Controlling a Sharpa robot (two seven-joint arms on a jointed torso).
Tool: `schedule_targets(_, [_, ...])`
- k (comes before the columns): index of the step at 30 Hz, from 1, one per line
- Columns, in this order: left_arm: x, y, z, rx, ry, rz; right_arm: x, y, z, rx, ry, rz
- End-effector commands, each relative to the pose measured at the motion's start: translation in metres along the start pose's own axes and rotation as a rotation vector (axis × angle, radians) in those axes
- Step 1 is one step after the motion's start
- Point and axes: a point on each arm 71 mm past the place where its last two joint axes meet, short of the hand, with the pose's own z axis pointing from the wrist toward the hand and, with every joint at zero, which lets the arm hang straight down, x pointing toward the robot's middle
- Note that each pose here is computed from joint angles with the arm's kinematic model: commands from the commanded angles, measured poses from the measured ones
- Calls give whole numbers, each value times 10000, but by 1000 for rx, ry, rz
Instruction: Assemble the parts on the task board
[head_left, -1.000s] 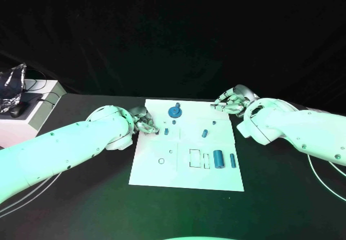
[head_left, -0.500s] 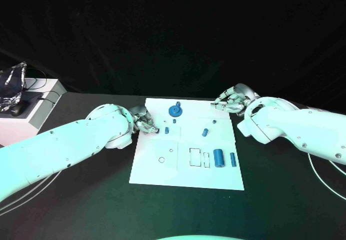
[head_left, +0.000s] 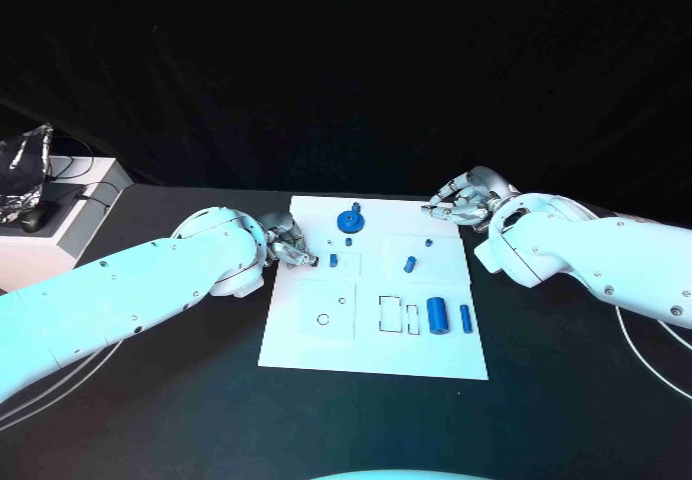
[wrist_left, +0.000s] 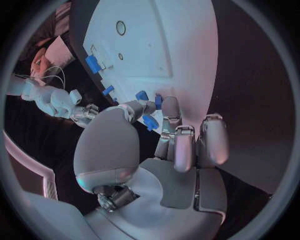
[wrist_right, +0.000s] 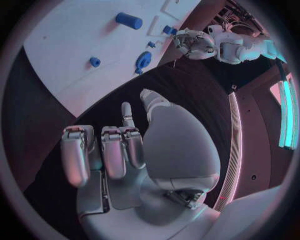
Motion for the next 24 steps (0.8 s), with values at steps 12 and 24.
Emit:
schedule_targets(12, [65, -7, 37, -16, 49, 20, 5, 12, -7, -15, 6, -11])
schedule_targets(24, [120, -35, 69, -23, 98, 31, 0, 9, -9, -15, 5, -13])
